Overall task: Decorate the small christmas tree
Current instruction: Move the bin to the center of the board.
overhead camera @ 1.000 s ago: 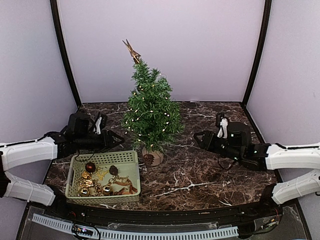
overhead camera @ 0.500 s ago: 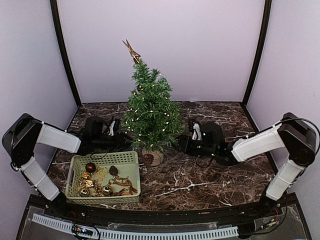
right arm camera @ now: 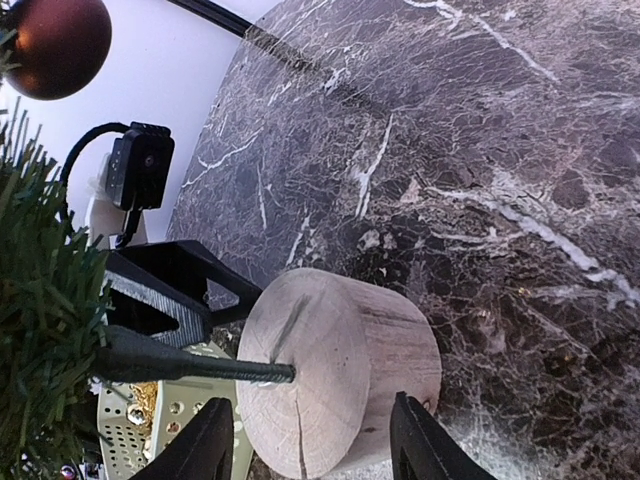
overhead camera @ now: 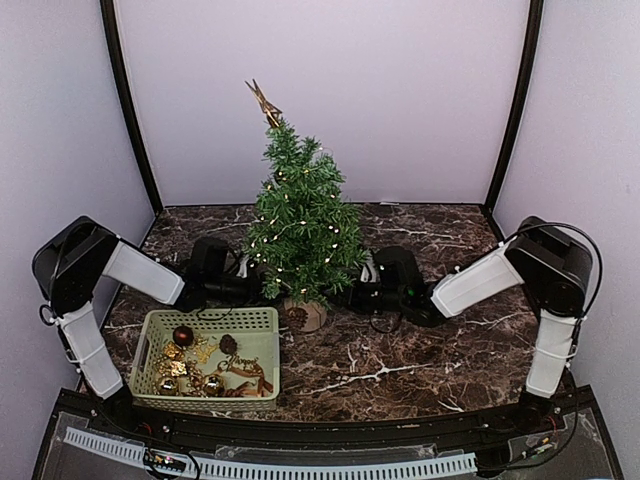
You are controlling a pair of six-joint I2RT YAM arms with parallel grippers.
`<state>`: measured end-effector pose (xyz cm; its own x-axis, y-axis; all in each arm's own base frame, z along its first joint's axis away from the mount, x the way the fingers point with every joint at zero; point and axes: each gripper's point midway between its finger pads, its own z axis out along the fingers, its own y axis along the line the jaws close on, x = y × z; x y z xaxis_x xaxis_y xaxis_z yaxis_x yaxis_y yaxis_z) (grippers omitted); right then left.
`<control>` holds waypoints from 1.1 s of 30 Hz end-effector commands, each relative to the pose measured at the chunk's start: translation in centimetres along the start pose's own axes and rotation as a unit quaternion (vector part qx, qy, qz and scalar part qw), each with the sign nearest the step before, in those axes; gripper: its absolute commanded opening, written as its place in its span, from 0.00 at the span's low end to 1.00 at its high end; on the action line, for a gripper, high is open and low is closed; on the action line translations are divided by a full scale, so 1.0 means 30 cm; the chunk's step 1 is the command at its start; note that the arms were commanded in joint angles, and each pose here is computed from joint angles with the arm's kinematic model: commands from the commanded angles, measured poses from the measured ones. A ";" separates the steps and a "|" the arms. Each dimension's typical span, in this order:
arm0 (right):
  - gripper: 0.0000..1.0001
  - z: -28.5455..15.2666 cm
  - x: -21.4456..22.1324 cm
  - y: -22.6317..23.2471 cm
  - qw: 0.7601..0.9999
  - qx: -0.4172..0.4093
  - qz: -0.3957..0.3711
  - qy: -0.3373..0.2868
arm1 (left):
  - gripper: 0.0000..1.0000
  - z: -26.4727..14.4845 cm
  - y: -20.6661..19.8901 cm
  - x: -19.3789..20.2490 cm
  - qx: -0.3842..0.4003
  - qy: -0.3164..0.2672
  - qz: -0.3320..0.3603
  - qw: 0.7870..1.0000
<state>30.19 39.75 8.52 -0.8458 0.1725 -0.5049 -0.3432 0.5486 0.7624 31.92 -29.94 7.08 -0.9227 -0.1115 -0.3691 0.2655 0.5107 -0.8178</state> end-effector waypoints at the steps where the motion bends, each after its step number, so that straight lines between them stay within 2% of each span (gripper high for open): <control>1: 0.52 0.039 -0.014 0.022 1.000 -0.019 0.000 -0.003 | 0.48 0.019 -0.033 0.000 0.013 0.011 0.016 1.000; 7: 0.47 0.073 0.000 -0.007 1.000 -0.011 0.004 0.002 | 0.44 0.054 -0.013 0.029 -0.002 0.032 0.014 0.999; 15: 0.34 0.064 -0.012 -0.035 1.000 0.004 0.020 -0.018 | 0.33 0.138 -0.044 0.009 0.018 0.035 0.027 0.999; 25: 0.31 0.017 -0.037 -0.081 0.995 0.018 0.069 -0.069 | 0.32 0.253 -0.097 -0.097 0.054 0.022 0.054 0.997; 33: 0.31 -0.008 -0.053 -0.088 0.994 0.026 0.068 -0.086 | 0.31 0.318 -0.129 -0.153 0.081 0.018 0.076 0.994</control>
<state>33.15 36.78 5.45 -0.8039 0.3857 -0.4528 -0.1557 0.5982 0.7861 39.07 -36.32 5.74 -0.8985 -0.0806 -0.4316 0.3455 0.4768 -0.8083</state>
